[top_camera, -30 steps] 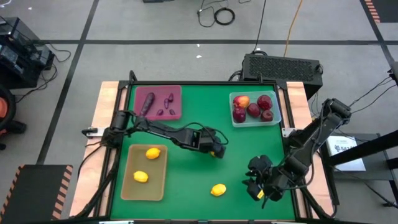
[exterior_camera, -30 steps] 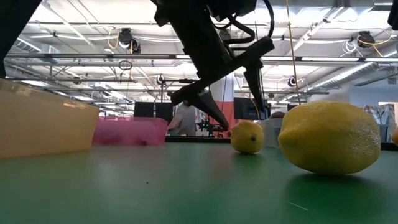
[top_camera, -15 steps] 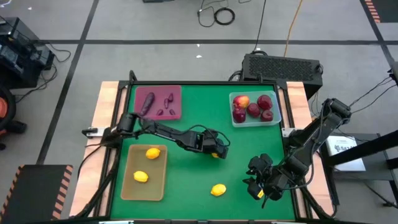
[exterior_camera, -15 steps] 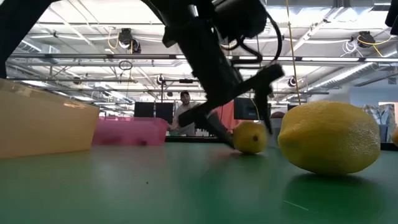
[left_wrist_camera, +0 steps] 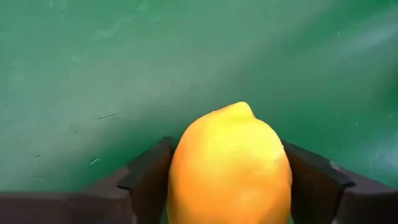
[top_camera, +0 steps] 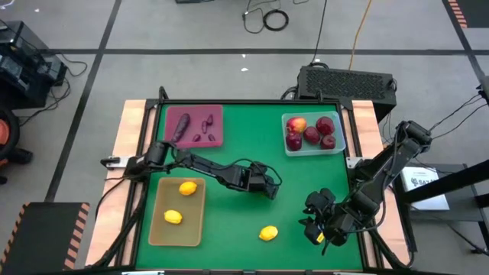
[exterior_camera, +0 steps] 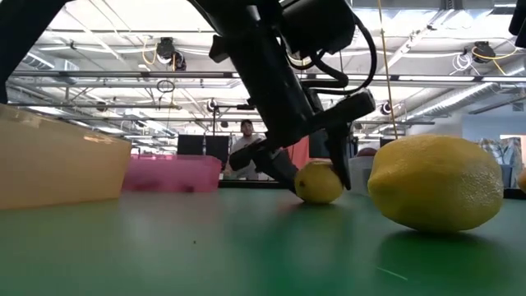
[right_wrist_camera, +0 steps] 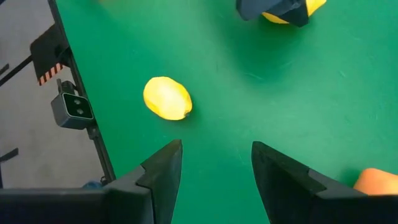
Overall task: Sort produce into baskets
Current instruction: Put the lemon into the green bin
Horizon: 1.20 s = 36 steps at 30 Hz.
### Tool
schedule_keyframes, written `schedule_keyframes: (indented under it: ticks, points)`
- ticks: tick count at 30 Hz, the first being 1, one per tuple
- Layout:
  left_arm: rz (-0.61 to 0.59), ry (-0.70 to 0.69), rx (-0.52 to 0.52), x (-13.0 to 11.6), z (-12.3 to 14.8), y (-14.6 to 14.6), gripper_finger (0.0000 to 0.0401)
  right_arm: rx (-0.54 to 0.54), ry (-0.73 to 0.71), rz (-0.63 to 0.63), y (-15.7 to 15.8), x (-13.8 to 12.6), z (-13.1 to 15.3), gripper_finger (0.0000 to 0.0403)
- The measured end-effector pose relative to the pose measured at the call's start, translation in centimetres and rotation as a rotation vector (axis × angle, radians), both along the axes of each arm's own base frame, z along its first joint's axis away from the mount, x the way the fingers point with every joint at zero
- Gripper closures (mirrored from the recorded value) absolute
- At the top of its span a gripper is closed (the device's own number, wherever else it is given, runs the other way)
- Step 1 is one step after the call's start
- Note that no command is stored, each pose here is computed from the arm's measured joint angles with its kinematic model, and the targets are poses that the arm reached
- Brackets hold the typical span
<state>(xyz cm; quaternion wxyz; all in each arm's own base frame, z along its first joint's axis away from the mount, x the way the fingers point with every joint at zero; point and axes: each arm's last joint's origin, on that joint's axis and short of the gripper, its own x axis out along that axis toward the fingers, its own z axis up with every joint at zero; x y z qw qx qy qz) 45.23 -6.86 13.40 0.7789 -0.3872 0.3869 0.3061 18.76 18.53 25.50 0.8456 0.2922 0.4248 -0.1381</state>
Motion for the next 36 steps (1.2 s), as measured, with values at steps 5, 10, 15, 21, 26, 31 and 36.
schedule_keyframes:
  ticks: [5, 10, 15, 21, 26, 31, 36]
  points:
    - [-0.1, 0.052, -0.006, -0.8, 1.3, 0.1, 0.0172, -0.004, 0.0, 0.002, 0.0, 0.0, 0.0, 0.0218]
    - [-0.229, 0.07, 0.016, -3.3, 7.4, 0.5, 0.0168, -0.027, -0.01, 0.009, -0.1, 0.1, 0.0, 0.0218]
    - [-0.317, 0.17, 0.078, -9.2, 14.1, -0.8, 0.0165, -0.087, -0.065, -0.029, -0.3, 0.2, 0.1, 0.0218]
    - [-0.267, 0.367, 0.072, -17.2, 18.1, -2.2, 0.0164, -0.137, -0.109, -0.059, -1.0, 1.0, 0.3, 0.0218]
    - [-0.264, 0.491, 0.049, -21.3, 17.7, -4.6, 0.0164, -0.173, -0.124, -0.052, -2.0, 2.1, 0.4, 0.0218]
    - [-0.334, 0.504, 0.056, -22.3, 15.0, -6.8, 0.0164, -0.188, -0.16, -0.028, -2.5, 3.2, 0.7, 0.0218]
    - [-0.361, 0.477, 0.005, -22.6, 12.1, -8.0, 0.0163, -0.19, -0.198, 0.008, -2.4, 3.7, 1.0, 0.0218]
